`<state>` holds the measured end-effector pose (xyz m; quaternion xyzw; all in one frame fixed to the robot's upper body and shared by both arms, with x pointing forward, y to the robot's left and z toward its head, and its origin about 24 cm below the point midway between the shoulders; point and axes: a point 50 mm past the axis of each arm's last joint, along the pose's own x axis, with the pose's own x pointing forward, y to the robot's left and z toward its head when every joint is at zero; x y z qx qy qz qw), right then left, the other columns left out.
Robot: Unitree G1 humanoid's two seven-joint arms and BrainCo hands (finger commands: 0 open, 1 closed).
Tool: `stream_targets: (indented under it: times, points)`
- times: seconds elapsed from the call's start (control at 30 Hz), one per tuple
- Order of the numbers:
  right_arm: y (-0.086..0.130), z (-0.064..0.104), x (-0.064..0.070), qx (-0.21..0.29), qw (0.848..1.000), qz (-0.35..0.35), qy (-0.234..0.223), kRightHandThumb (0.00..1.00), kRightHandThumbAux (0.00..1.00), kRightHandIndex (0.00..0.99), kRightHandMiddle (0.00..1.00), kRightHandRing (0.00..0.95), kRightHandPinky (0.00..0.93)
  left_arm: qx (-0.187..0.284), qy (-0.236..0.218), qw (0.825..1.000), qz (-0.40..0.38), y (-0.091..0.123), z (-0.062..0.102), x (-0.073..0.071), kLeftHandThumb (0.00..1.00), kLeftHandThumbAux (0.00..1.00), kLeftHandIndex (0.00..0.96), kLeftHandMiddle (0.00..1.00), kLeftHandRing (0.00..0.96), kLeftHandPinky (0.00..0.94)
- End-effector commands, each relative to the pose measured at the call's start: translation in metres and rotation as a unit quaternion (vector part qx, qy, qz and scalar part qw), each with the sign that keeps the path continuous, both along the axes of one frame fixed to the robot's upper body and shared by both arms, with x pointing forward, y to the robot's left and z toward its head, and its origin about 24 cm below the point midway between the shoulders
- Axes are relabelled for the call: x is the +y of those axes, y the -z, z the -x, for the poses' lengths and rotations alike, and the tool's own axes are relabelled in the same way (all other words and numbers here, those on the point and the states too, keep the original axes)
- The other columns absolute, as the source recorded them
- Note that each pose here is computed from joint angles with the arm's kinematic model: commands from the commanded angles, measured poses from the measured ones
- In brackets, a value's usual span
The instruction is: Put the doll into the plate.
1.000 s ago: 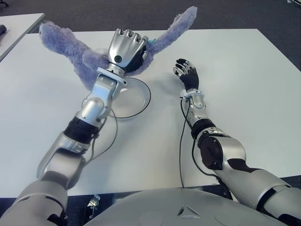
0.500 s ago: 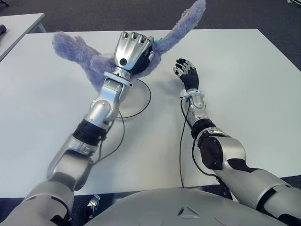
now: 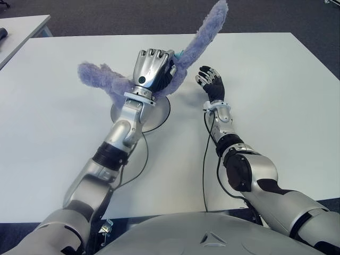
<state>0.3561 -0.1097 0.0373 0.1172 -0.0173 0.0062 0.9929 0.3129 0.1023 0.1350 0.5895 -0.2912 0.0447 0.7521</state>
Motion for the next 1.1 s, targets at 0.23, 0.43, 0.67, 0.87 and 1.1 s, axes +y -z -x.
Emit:
stream_targets:
  times: [0.23,0.43,0.67,0.87,1.1]
  points:
    - [0.103,0.079,0.013,0.207,0.977,-0.053,0.005,0.407,0.892,0.245,0.222,0.171,0.158,0.04,-0.008,0.998,0.046,0.026,0.002,0.01,0.741,0.697,0.441,0.848,0.847,0.87]
    - [0.103,0.079,0.013,0.208,0.977,-0.057,0.008,0.426,0.896,0.252,0.219,0.171,0.146,0.058,-0.013,0.996,0.069,0.036,0.004,0.011,0.742,0.697,0.441,0.849,0.845,0.863]
    - [0.103,0.079,0.013,0.208,0.976,-0.057,0.009,0.424,0.902,0.251,0.222,0.173,0.142,0.058,-0.019,0.995,0.076,0.042,0.005,0.011,0.742,0.696,0.441,0.849,0.845,0.859]
    - [0.103,0.079,0.013,0.21,0.976,-0.053,0.007,0.427,0.897,0.251,0.221,0.171,0.15,0.061,-0.028,0.994,0.088,0.048,0.009,0.012,0.742,0.697,0.441,0.849,0.845,0.849]
    - [0.104,0.079,0.013,0.213,0.976,-0.049,0.007,0.426,0.896,0.253,0.224,0.178,0.166,0.059,-0.029,0.993,0.096,0.051,0.012,0.013,0.743,0.696,0.441,0.85,0.846,0.861]
